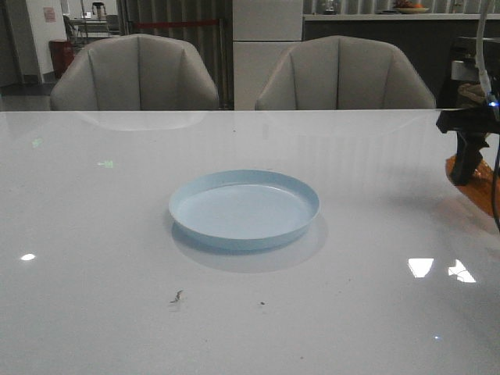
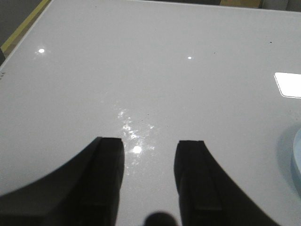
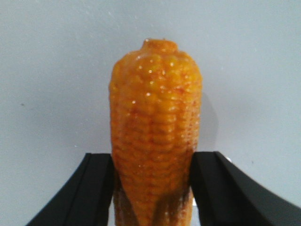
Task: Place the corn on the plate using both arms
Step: 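Close the right gripper around the orange corn cob and lift, then carry the corn over the plate and lower it with right gripper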
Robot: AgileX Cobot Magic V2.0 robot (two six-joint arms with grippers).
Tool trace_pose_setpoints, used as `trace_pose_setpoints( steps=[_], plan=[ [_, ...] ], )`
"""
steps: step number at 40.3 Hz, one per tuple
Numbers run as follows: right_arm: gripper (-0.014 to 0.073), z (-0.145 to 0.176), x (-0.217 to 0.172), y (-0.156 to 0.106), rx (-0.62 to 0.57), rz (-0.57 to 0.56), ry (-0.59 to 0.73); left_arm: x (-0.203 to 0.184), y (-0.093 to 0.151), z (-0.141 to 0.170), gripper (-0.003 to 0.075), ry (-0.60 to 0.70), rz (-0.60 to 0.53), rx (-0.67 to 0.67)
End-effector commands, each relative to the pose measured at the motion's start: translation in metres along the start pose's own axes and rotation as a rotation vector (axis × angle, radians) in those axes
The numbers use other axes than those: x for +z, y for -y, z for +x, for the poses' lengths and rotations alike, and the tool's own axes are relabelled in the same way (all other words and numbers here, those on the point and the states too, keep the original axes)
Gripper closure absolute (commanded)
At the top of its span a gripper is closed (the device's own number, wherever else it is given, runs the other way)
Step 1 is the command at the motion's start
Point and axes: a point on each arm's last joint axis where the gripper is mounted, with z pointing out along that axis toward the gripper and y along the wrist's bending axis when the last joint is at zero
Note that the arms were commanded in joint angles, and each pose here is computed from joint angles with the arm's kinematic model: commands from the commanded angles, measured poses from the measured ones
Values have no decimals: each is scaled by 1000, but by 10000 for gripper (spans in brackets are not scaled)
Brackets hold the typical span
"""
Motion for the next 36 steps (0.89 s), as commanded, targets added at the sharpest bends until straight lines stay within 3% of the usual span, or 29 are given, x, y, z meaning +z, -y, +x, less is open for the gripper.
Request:
trace_pose_setpoints(
  steps=[1, 10, 20, 29, 36],
  plan=[
    [372, -27, -42, -18, -85, -14, 136, -7, 0, -19, 376, 130, 3, -22],
    [372, -49, -82, -89, -282, -95, 199, -7, 0, -19, 376, 130, 3, -22],
    [372, -38, -98, -178, -457, -197, 276, -7, 0, -19, 376, 130, 3, -22],
    [372, -13, -78, -242, -578, -267, 257, -7, 0, -19, 376, 128, 4, -22],
    [372, 1, -49, -264, -624, -280, 191, -7, 1, -17, 376, 112, 4, -24]
  ],
)
